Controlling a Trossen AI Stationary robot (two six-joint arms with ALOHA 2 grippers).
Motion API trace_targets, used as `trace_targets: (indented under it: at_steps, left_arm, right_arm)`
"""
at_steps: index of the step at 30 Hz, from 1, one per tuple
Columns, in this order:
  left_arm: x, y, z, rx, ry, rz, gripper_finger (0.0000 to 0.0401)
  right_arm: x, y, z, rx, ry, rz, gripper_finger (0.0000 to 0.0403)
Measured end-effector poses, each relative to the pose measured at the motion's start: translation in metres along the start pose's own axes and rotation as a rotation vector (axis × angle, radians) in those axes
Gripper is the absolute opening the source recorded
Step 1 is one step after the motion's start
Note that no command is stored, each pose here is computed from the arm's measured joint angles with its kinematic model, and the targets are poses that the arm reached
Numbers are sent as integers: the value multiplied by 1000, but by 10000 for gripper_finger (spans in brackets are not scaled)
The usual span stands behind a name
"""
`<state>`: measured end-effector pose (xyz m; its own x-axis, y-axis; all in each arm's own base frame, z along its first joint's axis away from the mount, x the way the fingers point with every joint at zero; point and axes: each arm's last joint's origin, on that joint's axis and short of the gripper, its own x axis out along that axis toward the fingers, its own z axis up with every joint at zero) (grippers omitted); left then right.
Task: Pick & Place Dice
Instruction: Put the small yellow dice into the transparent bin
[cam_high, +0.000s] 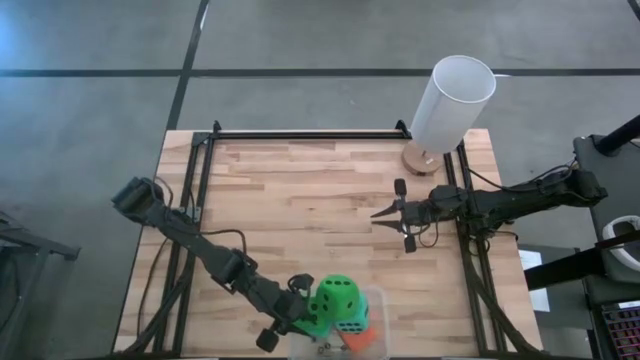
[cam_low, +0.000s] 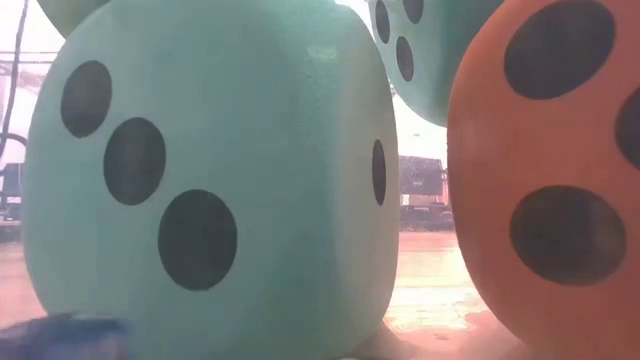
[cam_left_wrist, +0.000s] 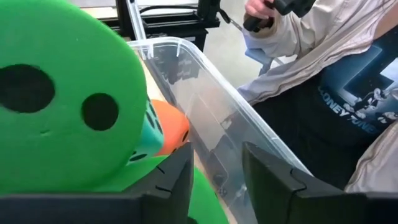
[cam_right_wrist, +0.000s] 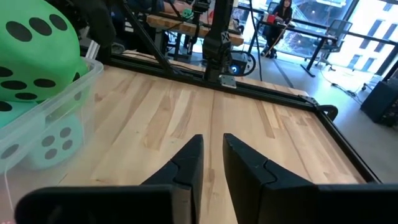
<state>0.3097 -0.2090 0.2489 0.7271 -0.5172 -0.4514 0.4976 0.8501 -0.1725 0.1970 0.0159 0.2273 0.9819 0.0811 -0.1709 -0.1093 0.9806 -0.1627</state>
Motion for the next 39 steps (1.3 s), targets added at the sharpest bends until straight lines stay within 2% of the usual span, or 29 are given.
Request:
trace_targets:
  at_steps: [6,14,20,25,32,36,39]
  left_arm:
    - [-16,10,9,-20,-2,28,151]
    - [-65,22,18,-37,59,106,148]
    - [-97,36,1,-56,90,268,150]
    - [-122,49,-19,-87,73,330,152]
    - [-156,70,-48,-112,45,428,146]
    - [-173,86,-56,-142,16,512,147]
    - [-184,97,-59,-177,13,579,151]
  right_arm:
    - [0,0,0,13,-1,1,54]
    - [-3,1,3,17,-26,60,52]
    - [-9,0,9,18,-45,57,52]
    - [-15,-2,22,18,4,63,52]
    - [-19,-7,51,14,55,68,52]
    - [-26,-14,77,-36,66,58,52]
    - [-34,-23,96,-8,89,18,52]
